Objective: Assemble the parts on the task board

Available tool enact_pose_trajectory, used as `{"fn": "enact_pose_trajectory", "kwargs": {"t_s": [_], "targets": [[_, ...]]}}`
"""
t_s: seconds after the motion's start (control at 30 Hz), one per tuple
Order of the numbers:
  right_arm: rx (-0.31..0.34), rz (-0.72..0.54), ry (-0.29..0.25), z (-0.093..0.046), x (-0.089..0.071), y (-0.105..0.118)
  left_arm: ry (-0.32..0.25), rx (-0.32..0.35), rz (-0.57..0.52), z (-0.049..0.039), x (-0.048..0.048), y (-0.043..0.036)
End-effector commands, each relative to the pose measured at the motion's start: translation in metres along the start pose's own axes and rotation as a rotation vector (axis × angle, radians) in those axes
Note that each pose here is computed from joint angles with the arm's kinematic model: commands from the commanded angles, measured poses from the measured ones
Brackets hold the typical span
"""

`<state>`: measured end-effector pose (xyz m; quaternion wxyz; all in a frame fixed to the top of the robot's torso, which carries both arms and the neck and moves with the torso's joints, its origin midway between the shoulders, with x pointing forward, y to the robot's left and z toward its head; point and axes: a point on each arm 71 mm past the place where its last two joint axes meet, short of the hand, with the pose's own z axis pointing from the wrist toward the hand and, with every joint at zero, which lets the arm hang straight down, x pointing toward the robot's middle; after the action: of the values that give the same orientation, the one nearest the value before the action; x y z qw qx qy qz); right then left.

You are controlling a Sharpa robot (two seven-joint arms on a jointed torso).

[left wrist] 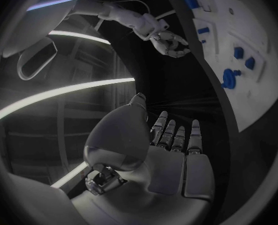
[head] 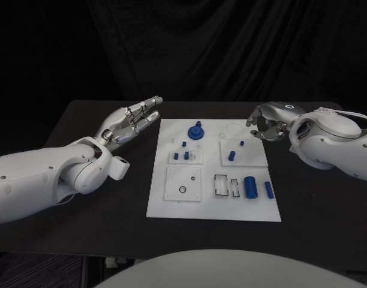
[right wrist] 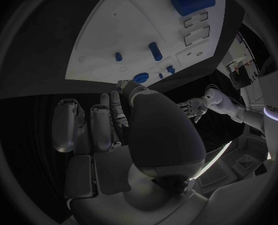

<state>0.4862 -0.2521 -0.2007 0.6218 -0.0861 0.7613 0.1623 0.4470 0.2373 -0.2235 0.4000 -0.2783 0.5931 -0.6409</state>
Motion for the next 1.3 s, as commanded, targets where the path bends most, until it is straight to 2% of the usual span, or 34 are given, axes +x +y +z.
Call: {"fn": "enact_pose_trajectory", "kwargs": {"t_s": [0.03, 0.27, 0.53, 1.3], "targets": [[0.005, -0.062, 0.043, 0.000, 0.007, -0.003, 0.015, 0.082, -0.233, -0.0015, 0.0037, -0.0066], [0.012, -0.090, 0.060, -0.001, 0.017, -0.008, 0.024, 0.076, -0.262, -0.0032, 0.0034, -0.0059], [-0.014, -0.077, 0.018, -0.001, 0.026, -0.006, 0.040, 0.068, -0.280, -0.0035, 0.0057, -0.0052], [-0.017, -0.074, 0.028, 0.001, 0.039, -0.007, 0.083, 0.032, -0.310, -0.0013, 0.0111, -0.0008]]}}
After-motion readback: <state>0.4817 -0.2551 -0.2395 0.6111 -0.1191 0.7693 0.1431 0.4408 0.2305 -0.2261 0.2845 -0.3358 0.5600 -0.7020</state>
